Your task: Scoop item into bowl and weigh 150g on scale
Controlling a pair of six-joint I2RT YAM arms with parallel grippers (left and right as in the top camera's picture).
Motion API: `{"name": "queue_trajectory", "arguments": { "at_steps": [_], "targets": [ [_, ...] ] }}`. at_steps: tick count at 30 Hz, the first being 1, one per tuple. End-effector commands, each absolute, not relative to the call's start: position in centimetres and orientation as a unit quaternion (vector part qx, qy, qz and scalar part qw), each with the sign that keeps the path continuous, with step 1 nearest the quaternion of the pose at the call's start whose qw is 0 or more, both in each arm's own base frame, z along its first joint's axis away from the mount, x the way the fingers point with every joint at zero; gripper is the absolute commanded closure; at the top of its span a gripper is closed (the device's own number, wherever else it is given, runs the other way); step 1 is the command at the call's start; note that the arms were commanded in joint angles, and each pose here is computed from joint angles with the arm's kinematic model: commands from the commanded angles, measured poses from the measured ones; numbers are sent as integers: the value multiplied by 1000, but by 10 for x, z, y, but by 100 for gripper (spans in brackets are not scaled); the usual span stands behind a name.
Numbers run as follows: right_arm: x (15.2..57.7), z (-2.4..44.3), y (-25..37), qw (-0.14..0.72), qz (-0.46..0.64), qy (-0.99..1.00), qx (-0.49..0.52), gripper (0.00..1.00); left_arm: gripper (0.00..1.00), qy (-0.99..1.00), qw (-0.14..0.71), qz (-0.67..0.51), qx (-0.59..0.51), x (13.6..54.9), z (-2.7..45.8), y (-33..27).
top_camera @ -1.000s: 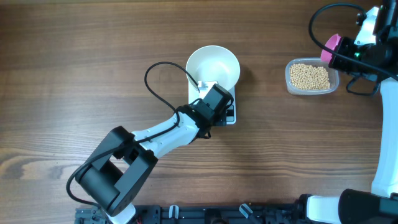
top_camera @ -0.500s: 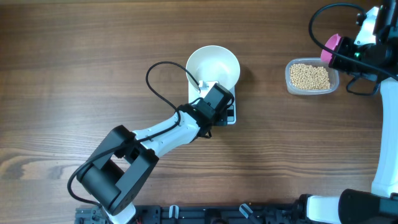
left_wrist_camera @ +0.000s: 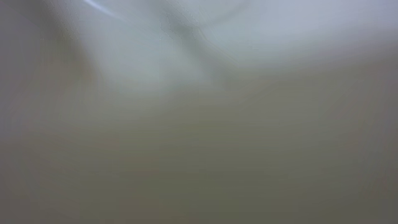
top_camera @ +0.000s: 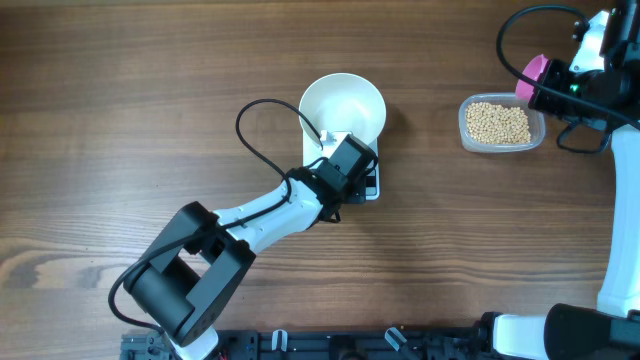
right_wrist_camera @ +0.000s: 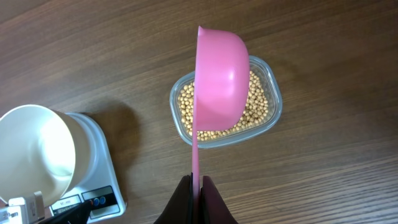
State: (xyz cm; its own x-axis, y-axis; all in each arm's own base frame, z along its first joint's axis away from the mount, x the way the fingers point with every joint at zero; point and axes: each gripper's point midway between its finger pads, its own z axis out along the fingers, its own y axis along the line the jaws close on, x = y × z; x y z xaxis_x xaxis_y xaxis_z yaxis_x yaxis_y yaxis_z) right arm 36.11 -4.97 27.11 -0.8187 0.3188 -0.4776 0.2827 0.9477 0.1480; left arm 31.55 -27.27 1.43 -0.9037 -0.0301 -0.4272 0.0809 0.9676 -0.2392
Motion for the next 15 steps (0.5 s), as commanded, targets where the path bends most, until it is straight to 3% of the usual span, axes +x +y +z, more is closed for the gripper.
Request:
{"name": "queue_trajectory", "arguments": {
  "at_steps": [1,15],
  "targets": [
    [365,274,-48,262,41,953,147,96,96,980,185,-76,8,301,-21,-251],
    [365,273,-48,260,41,953,147,96,96,979,194,-64,5,304,-20,-247]
  ]
}}
